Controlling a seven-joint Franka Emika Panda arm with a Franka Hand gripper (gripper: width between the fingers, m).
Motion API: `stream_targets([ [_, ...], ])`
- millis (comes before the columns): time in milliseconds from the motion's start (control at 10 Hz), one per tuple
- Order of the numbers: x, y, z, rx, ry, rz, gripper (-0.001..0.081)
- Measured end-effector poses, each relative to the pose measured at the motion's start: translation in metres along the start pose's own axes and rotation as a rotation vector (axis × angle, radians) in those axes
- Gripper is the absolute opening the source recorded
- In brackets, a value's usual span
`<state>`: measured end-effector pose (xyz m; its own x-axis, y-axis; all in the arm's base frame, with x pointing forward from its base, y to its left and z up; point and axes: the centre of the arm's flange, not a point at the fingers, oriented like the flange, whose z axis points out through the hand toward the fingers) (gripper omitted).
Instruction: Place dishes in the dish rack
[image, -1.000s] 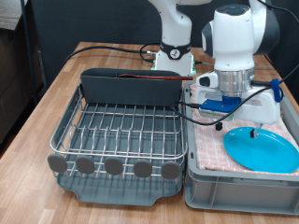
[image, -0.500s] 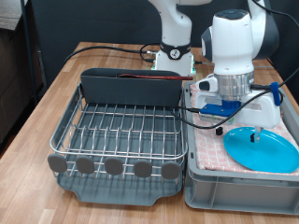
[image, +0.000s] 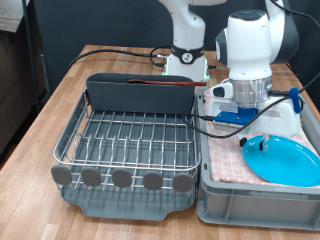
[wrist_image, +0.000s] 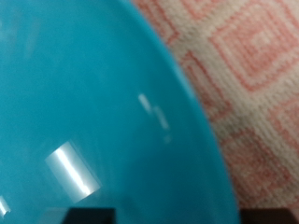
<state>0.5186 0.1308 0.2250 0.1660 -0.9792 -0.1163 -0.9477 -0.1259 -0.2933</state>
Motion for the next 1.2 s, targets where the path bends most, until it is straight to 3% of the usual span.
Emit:
stream_targets([
  [200,0.004,0.000,0.000,-0.002,0.004,0.006,0.0100],
  [300,0.005,0.000,0.000,-0.002,0.005,0.004,0.0100],
  [400,0.005,0.000,0.000,-0.002,0.005,0.003,0.0041],
  [900,0.007,0.001,-0.004,0.081,0.015,-0.015,0.0041],
  [1200,0.010,-0.002,-0.012,0.092,0.020,-0.022,0.0025],
])
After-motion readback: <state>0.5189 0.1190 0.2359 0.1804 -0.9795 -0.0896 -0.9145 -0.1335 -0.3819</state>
